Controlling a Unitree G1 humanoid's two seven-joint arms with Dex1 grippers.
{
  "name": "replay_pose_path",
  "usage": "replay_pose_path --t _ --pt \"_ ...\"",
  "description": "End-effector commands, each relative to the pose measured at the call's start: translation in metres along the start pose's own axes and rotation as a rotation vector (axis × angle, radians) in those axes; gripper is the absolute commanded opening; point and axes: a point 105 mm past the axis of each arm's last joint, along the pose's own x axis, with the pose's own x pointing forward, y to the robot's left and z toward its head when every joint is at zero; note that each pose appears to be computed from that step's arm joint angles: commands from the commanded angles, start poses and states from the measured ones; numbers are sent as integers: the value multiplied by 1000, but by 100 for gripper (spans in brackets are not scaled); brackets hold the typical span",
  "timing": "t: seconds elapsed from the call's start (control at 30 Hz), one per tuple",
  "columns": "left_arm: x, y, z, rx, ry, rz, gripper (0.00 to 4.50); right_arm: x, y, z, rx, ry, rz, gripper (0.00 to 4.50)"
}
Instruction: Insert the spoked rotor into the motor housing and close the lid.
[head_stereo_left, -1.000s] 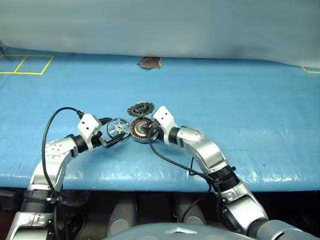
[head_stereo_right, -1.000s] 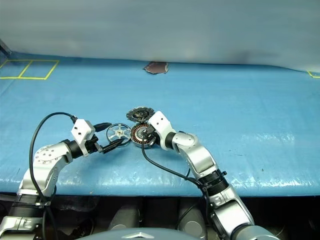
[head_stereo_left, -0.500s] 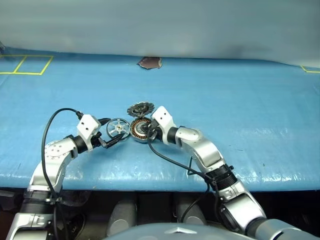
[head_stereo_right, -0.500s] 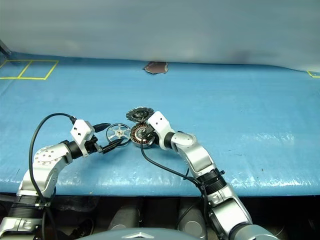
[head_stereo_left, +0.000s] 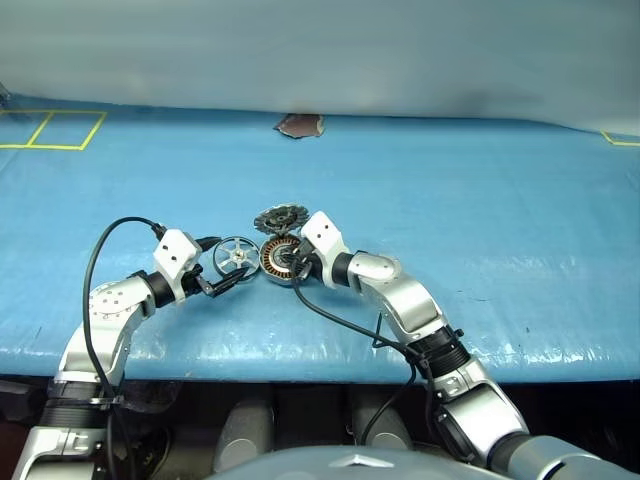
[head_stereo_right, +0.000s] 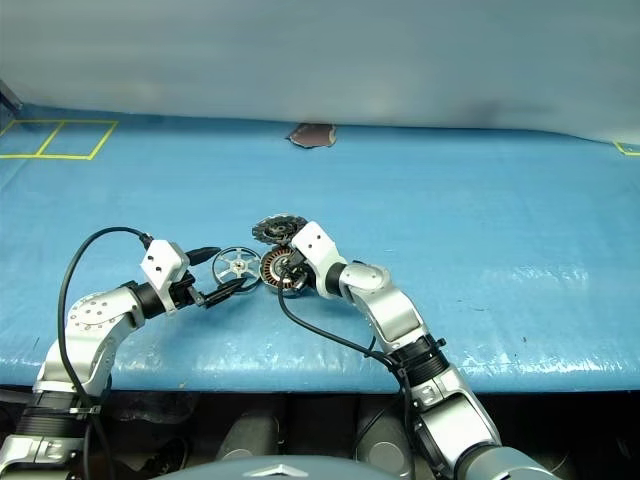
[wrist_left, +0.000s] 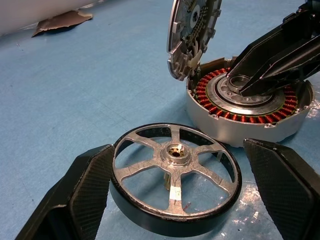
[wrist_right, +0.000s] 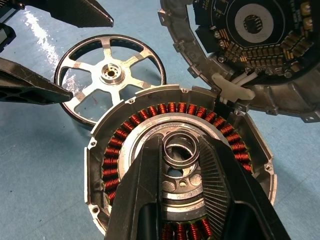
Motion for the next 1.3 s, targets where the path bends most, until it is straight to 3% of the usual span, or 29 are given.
replay_pose_path --t 0.03,0.1,0.5,0.6,0.73,1.3 --pt "-4 5 13 59 -29 20 450 -1 1 6 -15 -16 6 145" --pt "-4 5 13 60 -29 20 450 -2 1 8 -25 -24 5 199" --pt "-2 5 13 62 -28 15 450 -6 -2 29 0 -110 -18 199" --pt "-2 5 12 63 -24 14 450 -5 -4 28 5 -108 -26 138" --pt "-2 5 11 66 -20 16 450 -4 -4 25 10 -99 -25 9" --pt "-4 7 12 71 -20 25 450 4 -4 9 10 -36 -38 2"
